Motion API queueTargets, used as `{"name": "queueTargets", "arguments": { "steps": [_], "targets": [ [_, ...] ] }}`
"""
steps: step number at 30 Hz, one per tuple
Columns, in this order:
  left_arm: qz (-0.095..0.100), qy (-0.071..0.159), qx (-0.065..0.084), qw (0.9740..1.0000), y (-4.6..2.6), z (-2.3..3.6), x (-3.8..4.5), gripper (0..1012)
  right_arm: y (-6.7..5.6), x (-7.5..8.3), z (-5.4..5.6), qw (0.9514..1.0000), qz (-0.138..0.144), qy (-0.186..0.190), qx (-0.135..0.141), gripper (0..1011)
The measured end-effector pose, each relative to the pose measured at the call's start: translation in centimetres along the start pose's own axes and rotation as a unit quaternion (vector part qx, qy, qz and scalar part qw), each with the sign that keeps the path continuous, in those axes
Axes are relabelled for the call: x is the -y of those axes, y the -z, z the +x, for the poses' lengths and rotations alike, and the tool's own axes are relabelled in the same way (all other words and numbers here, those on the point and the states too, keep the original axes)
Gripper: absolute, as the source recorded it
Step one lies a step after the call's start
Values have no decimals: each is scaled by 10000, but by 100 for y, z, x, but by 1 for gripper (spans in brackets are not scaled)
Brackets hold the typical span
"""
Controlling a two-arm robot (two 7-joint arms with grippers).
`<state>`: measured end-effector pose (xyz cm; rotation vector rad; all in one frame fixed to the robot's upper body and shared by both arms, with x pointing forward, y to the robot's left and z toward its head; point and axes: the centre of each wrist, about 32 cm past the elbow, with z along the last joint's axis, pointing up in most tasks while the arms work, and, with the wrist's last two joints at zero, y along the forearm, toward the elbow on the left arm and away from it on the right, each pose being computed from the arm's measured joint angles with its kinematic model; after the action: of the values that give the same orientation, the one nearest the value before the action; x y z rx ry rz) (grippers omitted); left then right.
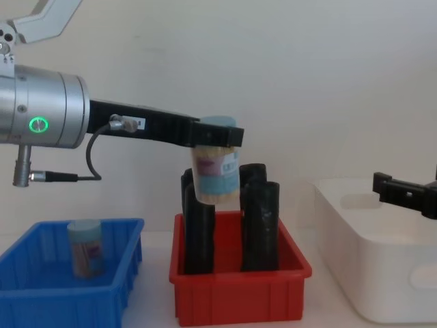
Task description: Pick the cotton swabs from the blue box and place them into the white box.
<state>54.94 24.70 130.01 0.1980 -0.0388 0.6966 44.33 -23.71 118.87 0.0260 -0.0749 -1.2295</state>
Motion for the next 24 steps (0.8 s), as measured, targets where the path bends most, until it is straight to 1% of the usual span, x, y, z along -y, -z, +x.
{"name": "queueTargets", "arguments": {
  "steps": [2,7,12,18,24],
  "targets": [
    [-5,73,22,10000,-21,-12,15,670,0,0,0,10000,0,0,0,1002],
    [-11,156,46,9999,-45,-23,32,670,-1,0,0,10000,2,-45,3,1002],
    [-14,212,60,9998,-61,-32,42,670,-9,-2,1,9998,3,-189,33,1002],
    [-18,262,77,9996,-76,-39,51,670,-32,-13,-10,9987,0,-508,91,1002],
    [-20,288,83,9995,-83,-43,56,670,-70,-36,-41,9961,11,-873,156,1002]
  ]
}}
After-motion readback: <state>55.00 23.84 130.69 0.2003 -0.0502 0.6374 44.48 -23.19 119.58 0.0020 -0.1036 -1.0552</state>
